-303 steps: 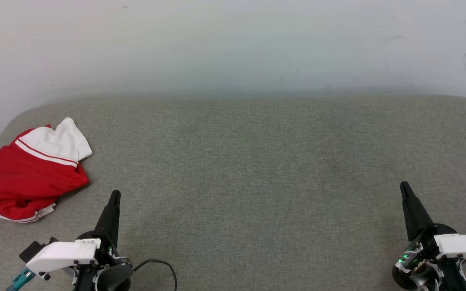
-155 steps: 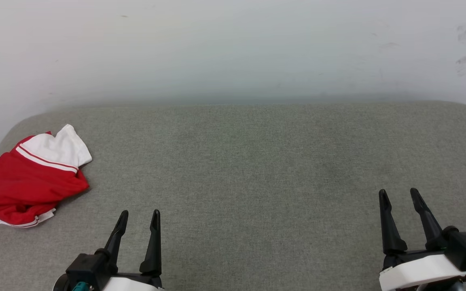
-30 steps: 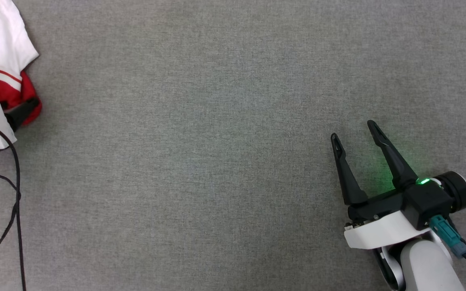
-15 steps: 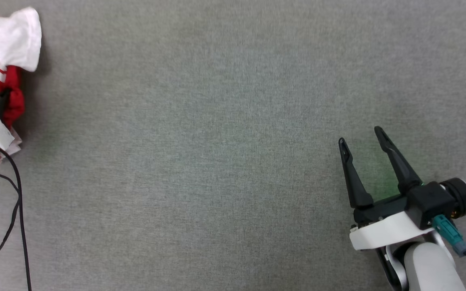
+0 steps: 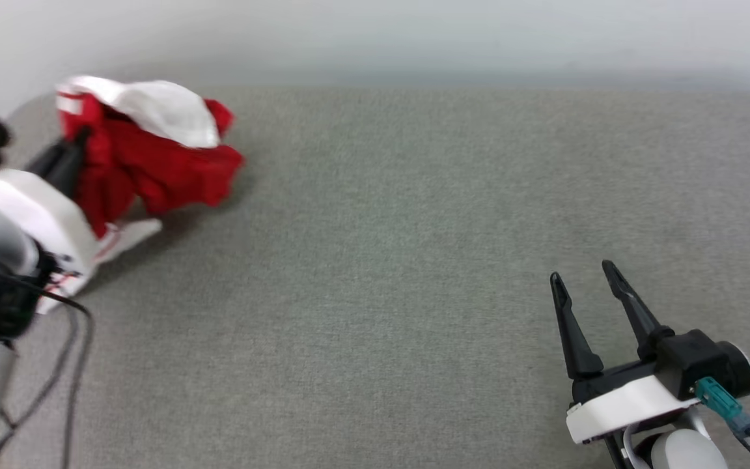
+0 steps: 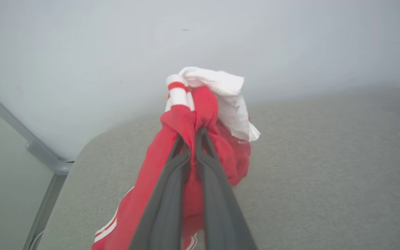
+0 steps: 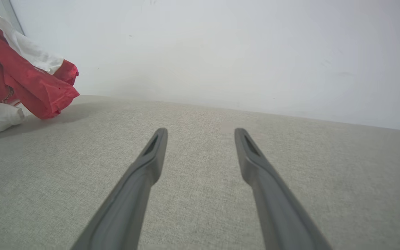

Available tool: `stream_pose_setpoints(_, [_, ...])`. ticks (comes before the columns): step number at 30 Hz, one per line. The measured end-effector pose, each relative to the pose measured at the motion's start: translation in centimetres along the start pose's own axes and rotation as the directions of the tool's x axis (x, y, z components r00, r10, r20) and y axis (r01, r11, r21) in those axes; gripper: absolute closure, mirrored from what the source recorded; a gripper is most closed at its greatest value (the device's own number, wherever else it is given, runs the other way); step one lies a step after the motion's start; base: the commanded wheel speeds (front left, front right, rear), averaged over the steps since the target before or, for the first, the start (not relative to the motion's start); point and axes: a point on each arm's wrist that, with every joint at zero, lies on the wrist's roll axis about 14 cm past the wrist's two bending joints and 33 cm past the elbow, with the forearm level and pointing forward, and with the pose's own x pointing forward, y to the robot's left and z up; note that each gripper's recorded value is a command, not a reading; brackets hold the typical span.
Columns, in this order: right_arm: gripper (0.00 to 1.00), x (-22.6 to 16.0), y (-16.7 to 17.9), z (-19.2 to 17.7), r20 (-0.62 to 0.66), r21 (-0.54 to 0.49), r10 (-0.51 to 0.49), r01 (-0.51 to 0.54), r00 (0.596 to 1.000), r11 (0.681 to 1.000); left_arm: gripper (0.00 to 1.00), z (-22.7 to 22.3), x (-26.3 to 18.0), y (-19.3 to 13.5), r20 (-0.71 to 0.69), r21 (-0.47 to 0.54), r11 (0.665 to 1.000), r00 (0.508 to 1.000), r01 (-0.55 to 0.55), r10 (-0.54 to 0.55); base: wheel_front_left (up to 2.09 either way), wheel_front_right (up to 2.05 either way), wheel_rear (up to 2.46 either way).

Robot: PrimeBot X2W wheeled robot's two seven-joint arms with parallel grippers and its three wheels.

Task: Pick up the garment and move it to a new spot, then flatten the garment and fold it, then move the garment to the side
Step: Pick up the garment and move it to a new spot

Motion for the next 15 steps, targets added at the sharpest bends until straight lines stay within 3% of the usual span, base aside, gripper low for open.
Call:
stream_pose_setpoints(8, [0.00,-2.7,-2.4,1.9,0.040,-0.002,-0.089,0.089,0.995,0.996,1.00,3.1,0.4,-12.4,0.097,0.027,0.964,0.959,0.265,-0.267,0.00,0.00,0.00])
stream_pose_setpoints(15, [0.00,-5.1,-5.8,3.2,0.070,-0.009,-0.202,0.203,0.977,0.979,1.00,2.2,0.2,-24.5,0.098,0.080,0.861,0.856,0.502,-0.508,0.00,0.00,0.00])
